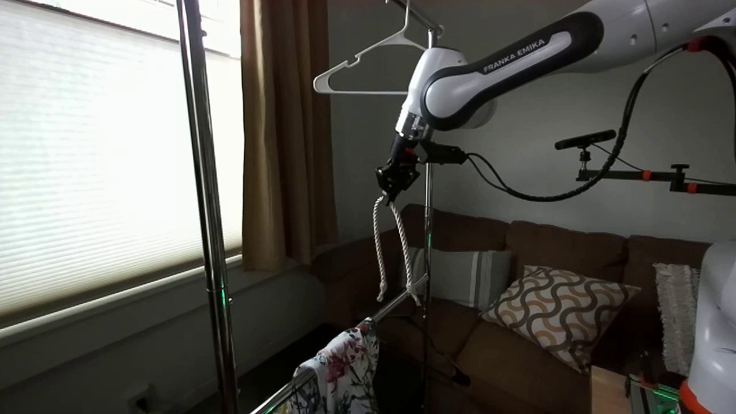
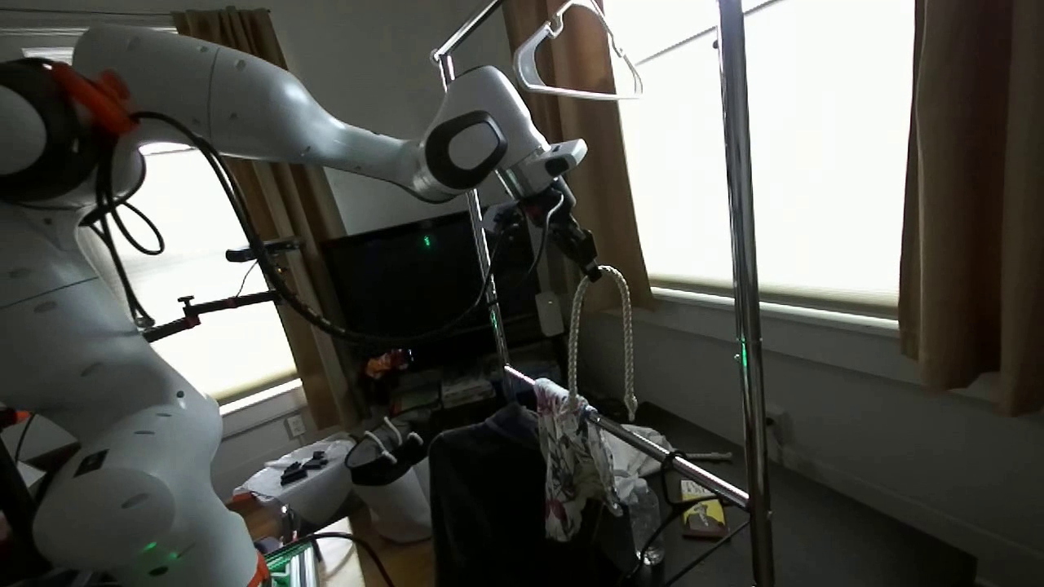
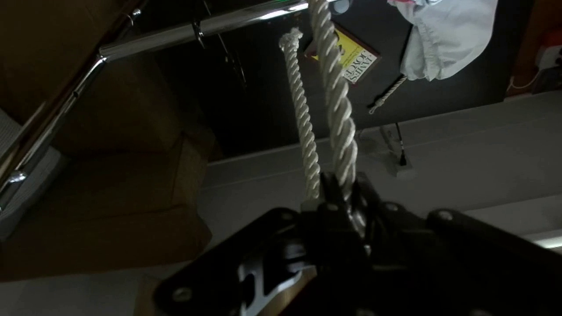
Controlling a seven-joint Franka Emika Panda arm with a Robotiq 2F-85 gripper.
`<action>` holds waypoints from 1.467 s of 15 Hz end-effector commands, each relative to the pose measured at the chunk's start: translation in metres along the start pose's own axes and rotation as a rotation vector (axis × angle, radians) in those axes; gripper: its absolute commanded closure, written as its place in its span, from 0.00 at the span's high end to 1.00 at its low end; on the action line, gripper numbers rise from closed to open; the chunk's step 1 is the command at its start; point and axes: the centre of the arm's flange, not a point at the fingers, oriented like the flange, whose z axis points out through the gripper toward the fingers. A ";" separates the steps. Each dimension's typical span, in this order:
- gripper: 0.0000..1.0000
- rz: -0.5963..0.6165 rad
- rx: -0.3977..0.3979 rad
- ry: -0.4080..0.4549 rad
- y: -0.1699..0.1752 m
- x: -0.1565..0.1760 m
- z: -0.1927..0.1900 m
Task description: Move the rope from the clothes hanger to the bottom rail
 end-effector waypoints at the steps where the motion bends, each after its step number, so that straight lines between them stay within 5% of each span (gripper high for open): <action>1: 0.03 -0.002 -0.068 -0.035 -0.007 0.019 0.027; 4: 0.03 0.008 -0.109 -0.076 -0.003 0.026 0.051; 10: 0.03 0.014 -0.151 -0.287 0.032 0.012 0.078; 13: 0.03 0.041 -0.244 -0.410 0.048 0.001 0.091; 14: 0.11 0.029 -0.195 -0.352 0.043 0.000 0.086; 18: 0.11 0.037 -0.221 -0.392 0.050 -0.003 0.092; 19: 0.03 0.037 -0.221 -0.392 0.050 -0.002 0.092; 22: 0.03 0.001 -0.159 -0.443 0.028 -0.006 0.116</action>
